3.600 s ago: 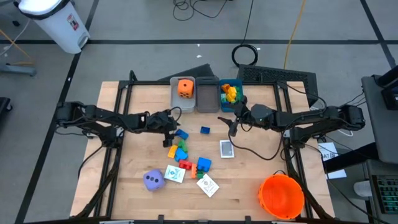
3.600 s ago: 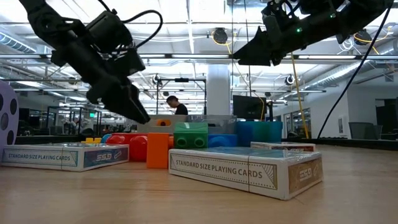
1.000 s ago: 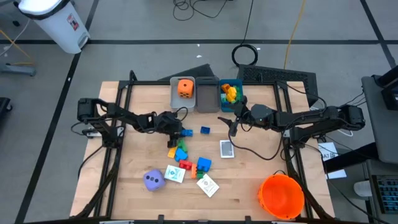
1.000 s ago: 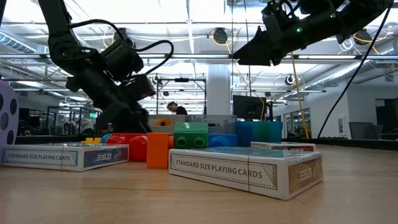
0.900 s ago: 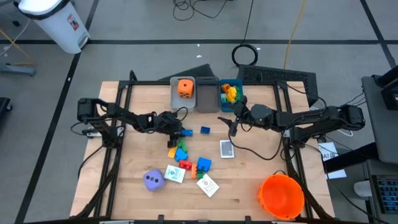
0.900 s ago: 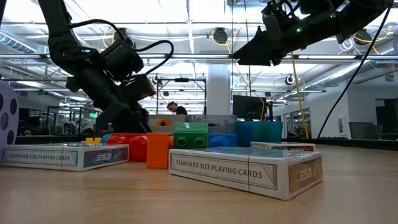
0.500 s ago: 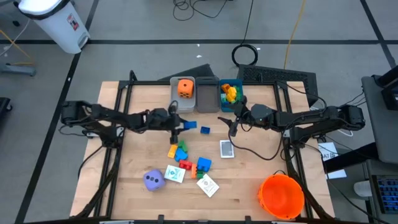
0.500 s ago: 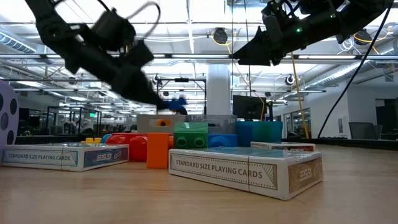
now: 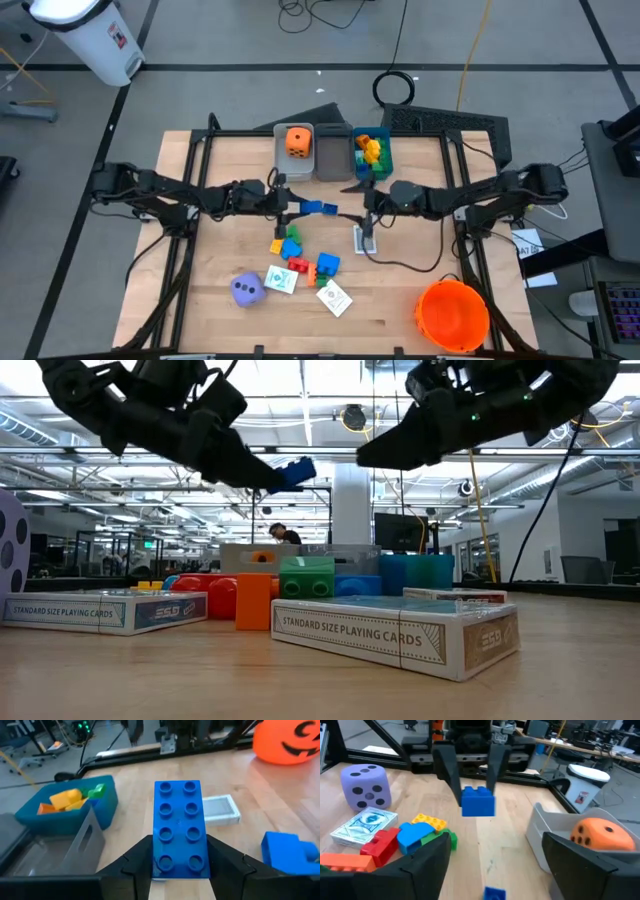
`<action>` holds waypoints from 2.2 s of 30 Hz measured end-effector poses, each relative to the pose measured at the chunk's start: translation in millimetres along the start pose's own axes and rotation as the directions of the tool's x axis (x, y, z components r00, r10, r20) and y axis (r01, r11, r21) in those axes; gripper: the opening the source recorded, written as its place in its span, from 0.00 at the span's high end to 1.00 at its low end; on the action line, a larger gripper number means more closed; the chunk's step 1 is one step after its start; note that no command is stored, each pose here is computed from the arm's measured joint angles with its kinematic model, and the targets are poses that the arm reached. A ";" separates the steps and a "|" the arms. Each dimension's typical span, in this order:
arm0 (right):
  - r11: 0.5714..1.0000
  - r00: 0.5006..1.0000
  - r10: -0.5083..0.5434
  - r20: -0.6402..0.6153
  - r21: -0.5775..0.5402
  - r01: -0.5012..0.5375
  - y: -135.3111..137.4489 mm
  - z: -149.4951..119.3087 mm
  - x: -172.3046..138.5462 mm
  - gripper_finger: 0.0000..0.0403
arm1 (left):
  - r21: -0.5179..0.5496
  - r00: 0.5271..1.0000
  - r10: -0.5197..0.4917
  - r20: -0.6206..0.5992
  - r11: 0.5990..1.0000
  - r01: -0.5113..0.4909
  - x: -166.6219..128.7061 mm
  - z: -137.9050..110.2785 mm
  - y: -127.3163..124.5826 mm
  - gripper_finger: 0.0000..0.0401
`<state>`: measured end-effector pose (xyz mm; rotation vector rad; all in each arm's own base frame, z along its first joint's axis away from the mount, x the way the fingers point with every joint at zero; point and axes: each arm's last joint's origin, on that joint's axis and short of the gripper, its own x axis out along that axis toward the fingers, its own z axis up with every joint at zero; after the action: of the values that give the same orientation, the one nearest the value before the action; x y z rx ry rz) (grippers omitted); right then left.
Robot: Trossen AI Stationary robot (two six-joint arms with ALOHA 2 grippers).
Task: Pick & Place Toys
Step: Put the blue game piece into the blue bin
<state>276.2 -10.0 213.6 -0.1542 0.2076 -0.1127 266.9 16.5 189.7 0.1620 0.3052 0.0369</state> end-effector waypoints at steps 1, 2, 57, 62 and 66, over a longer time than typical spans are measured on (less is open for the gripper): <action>1.000 1.000 0.004 0.002 -0.003 -0.004 1.6 0.0 4.3 0.23 | 0.000 1.000 -0.003 0.008 1.000 0.003 0.6 2.8 -0.8 0.60; 1.000 1.000 0.006 0.004 -0.004 -0.006 2.7 0.6 8.2 0.21 | 0.000 1.000 -0.005 0.015 1.000 0.005 1.1 5.3 -1.3 0.61; 0.999 0.996 0.046 -0.073 0.022 -0.044 6.3 13.4 51.6 0.66 | -0.041 0.996 -0.007 0.090 0.999 0.010 -17.9 28.8 -1.0 0.49; 0.983 0.969 -0.185 -0.163 -0.018 0.185 -4.4 23.3 32.2 0.66 | -0.052 0.990 0.002 0.144 0.999 0.005 -31.5 40.4 1.3 0.49; 0.921 0.897 -0.387 -0.213 -0.048 0.386 -13.6 21.9 19.7 0.66 | -0.068 0.993 -0.002 0.119 0.998 0.010 -33.0 38.7 1.0 0.50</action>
<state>298.7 -22.9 233.1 -0.1860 0.3966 -0.5292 247.1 9.6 236.1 0.0945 0.1853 0.0317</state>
